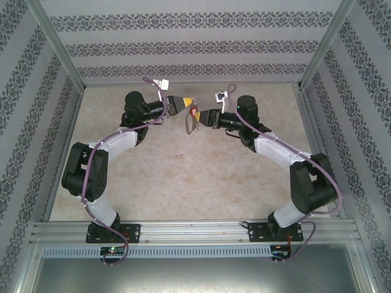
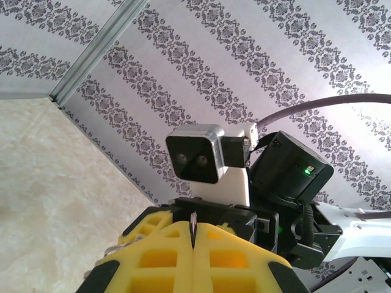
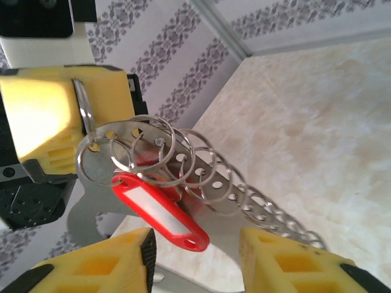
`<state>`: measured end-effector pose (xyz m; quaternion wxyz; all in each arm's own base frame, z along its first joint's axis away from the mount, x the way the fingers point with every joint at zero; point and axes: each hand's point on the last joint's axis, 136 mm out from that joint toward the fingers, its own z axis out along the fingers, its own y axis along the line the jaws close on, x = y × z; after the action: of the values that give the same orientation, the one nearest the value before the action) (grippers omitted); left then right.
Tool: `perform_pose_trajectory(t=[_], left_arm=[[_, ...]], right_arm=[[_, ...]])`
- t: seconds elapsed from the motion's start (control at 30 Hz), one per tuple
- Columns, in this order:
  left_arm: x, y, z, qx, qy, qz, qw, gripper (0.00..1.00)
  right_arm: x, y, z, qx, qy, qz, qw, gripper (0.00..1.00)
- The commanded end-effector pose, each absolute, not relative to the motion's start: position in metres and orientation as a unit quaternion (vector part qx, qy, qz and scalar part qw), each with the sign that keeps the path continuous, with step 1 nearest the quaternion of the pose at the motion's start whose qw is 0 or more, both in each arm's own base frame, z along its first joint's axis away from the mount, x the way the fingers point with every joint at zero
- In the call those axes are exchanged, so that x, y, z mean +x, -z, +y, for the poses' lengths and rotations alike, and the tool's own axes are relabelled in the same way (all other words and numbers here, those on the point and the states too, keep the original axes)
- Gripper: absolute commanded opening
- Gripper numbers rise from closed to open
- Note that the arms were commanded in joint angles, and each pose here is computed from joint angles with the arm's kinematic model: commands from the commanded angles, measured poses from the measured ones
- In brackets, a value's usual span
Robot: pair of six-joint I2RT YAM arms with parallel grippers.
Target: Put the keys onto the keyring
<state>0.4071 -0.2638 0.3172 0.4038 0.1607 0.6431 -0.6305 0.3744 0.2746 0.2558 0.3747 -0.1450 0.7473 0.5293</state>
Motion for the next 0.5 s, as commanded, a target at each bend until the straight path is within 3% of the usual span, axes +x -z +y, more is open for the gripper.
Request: perform_pose_trajectory(t=[0.0,0.17,0.47], left_arm=[[0.39,-0.352,-0.263,0.192,0.635,0.605,0.439,0.0],[0.389,-0.354,-0.263,0.194,0.636,0.604,0.44,0.0],[0.389,-0.355,-0.263,0.193,0.636,0.605,0.439,0.0]], right_arm=[[0.376,-0.271,0.267,-0.151,-0.502,0.737,0.426,0.46],[0.374,-0.268,0.269,-0.155,-0.46,0.749,0.451,0.51],[0.37,-0.265,0.281,-0.175,-0.426,0.757,0.464,0.52]])
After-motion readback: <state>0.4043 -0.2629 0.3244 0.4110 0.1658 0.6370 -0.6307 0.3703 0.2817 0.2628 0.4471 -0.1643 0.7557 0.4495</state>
